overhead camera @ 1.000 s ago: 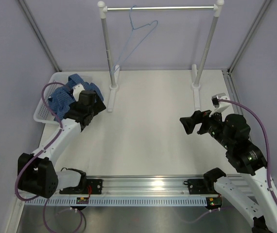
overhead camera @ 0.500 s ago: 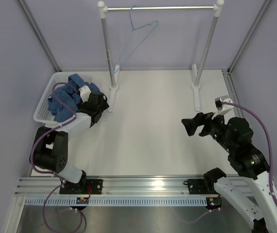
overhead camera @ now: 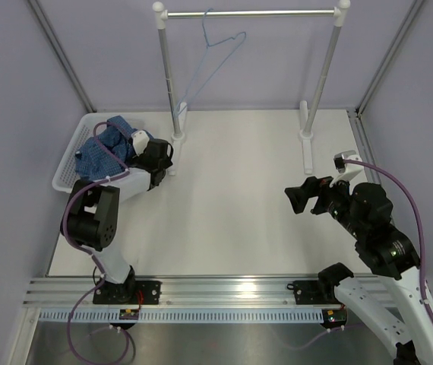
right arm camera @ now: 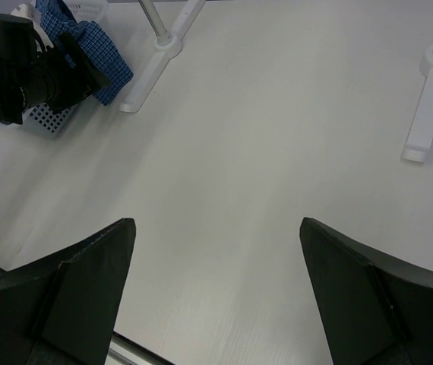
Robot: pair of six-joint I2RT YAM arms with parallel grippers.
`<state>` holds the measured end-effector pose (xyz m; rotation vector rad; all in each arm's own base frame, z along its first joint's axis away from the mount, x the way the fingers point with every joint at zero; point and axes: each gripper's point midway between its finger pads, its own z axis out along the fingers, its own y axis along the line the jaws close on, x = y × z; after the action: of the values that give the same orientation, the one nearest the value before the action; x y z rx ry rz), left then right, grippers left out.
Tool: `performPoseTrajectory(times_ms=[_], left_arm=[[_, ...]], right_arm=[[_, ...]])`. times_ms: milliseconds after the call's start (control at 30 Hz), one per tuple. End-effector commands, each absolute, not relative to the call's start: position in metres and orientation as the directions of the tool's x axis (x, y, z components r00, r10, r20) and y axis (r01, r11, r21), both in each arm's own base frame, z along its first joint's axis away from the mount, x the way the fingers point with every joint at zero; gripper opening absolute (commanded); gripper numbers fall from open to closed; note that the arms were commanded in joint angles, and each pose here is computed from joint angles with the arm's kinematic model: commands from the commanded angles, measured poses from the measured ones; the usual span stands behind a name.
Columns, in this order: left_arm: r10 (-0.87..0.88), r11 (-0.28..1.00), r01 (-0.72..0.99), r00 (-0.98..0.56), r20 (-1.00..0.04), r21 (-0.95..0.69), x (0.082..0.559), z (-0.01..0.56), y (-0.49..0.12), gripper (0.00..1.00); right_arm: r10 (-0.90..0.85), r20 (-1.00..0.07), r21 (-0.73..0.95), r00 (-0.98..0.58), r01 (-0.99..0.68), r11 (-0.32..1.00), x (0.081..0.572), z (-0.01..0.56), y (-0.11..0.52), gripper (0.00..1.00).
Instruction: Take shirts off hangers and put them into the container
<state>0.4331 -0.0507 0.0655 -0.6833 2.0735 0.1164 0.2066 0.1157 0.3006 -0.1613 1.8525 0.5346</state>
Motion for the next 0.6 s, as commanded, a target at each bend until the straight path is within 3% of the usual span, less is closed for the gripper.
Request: performPoseTrajectory(times_ms=[0,433,567], left_arm=[[-0.423,0.817,-0.533,-0.298,-0.856,-0.219,0.465,0.096,-0.042,0.71],[-0.435,0.803,-0.563,-0.33,-0.838,-0.195,0.476,0.083,-0.032,0.44],[-0.435,0.8,-0.57,-0.331,-0.837,-0.19,0.476,0.082,-0.029,0.29]], right_arm=[[0.14,-0.938,0.258,-0.316,-0.368,0.893,0.207,0.311,0.113,0.99],[0.129,-0.941,0.236,-0.312,-0.336,0.912,0.212,0.309,0.107,1.0],[0.131,-0.94,0.239,-0.315,-0.334,0.912,0.212,0.308,0.107,0.99]])
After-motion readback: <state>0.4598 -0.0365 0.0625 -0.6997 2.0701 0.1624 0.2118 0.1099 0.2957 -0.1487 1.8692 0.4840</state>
